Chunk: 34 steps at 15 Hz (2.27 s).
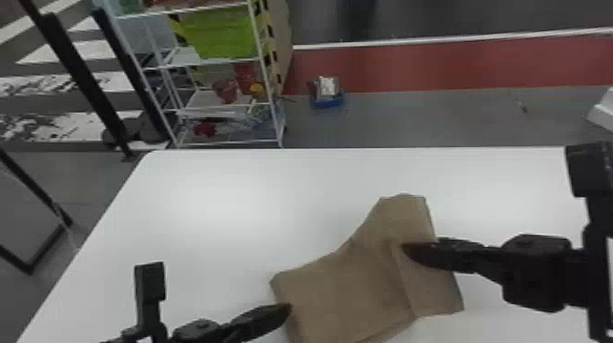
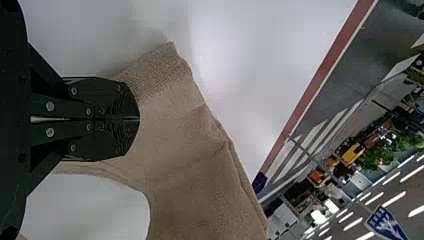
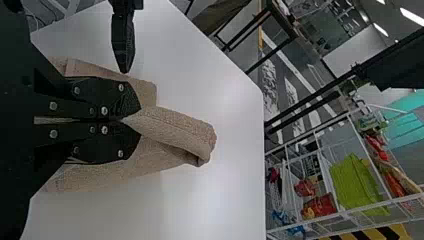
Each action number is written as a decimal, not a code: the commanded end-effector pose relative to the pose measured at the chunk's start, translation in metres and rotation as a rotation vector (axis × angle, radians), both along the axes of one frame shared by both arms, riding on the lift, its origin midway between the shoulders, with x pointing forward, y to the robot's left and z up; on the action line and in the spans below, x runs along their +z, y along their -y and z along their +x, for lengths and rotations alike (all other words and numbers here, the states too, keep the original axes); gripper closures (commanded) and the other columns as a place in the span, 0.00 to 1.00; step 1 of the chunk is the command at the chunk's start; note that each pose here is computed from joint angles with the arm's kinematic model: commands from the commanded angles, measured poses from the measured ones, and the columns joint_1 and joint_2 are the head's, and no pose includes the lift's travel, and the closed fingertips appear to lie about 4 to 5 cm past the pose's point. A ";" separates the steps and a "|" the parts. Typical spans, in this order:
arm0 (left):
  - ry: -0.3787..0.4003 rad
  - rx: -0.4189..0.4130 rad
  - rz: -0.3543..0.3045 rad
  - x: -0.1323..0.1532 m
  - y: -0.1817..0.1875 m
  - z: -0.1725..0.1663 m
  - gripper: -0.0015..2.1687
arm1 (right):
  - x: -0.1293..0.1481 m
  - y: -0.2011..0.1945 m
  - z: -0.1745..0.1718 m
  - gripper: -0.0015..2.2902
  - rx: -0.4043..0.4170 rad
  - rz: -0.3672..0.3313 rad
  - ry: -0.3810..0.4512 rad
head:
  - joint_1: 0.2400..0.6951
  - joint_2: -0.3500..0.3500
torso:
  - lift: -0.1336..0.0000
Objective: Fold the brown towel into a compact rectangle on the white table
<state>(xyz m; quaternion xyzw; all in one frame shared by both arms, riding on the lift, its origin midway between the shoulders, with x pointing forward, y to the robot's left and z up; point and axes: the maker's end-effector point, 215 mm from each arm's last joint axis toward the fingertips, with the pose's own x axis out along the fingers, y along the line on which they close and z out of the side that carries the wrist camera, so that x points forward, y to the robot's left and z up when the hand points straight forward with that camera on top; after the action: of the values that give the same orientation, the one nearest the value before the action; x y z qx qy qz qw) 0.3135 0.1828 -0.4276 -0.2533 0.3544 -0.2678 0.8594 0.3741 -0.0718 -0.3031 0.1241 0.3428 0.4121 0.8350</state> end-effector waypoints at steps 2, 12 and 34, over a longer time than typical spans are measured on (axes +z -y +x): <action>-0.017 -0.003 -0.008 -0.006 0.001 -0.005 0.88 | 0.001 -0.006 -0.001 0.72 0.013 -0.002 0.002 | 1.00 0.77 | 0.07; -0.051 0.006 -0.001 -0.028 0.000 -0.006 0.88 | 0.006 -0.044 -0.017 0.72 0.085 0.023 0.006 | 1.00 0.84 | 0.07; -0.019 0.032 -0.002 -0.029 -0.019 -0.003 0.88 | -0.098 -0.157 -0.058 0.00 0.274 -0.177 -0.173 | 1.00 1.00 | 0.07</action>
<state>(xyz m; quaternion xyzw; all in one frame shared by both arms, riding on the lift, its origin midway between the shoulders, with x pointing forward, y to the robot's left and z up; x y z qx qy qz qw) 0.3112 0.2002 -0.4558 -0.2628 0.3590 -0.2528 0.8591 0.3297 0.0798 -0.3973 0.0194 0.4521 0.4669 0.7598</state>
